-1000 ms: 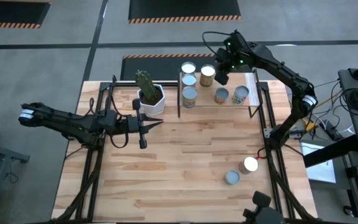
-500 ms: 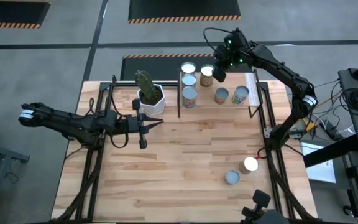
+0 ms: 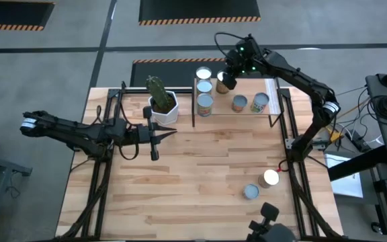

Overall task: Pick and place cans onto a shelf
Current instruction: Adjust the canned oranges on the shelf

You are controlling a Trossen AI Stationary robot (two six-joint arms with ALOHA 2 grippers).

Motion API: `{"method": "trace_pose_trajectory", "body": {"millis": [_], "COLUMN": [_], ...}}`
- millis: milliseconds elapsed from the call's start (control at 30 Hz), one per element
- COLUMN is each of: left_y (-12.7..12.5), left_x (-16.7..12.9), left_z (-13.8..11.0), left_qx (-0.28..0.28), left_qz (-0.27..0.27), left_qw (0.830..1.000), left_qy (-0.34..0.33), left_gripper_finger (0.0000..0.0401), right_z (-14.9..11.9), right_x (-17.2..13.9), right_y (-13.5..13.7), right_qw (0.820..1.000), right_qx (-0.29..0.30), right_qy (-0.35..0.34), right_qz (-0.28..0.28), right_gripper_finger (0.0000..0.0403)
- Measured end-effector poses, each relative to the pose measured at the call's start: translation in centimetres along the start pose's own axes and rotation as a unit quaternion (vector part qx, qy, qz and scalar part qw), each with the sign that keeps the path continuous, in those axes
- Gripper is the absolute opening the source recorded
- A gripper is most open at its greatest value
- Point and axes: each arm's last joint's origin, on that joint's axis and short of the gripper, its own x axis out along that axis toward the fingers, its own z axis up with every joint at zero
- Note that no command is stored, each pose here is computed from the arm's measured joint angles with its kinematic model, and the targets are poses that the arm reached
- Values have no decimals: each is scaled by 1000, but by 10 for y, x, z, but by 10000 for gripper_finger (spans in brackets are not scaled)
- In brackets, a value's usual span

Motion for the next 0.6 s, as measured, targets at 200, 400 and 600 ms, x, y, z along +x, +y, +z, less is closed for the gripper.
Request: {"method": "trace_pose_trajectory", "body": {"millis": [200, 400, 600], "left_y": [0, 0, 0], "left_x": [0, 0, 0], "left_z": [0, 0, 0], "left_qx": [0, 0, -1], "left_qz": [0, 1, 1], "left_qw": [1000, 1000, 1000], "left_qy": [-1, -1, -1], "left_gripper_finger": [6, 6, 6], "right_z": [2, 4, 6], "right_x": [12, 19, 14], "right_y": [6, 8, 14], "right_qw": [1000, 999, 998], "right_qx": [-26, -41, -50], "right_qy": [-1, -11, -18], "right_qz": [9, 9, 23], "right_gripper_finger": [9, 9, 9]}}
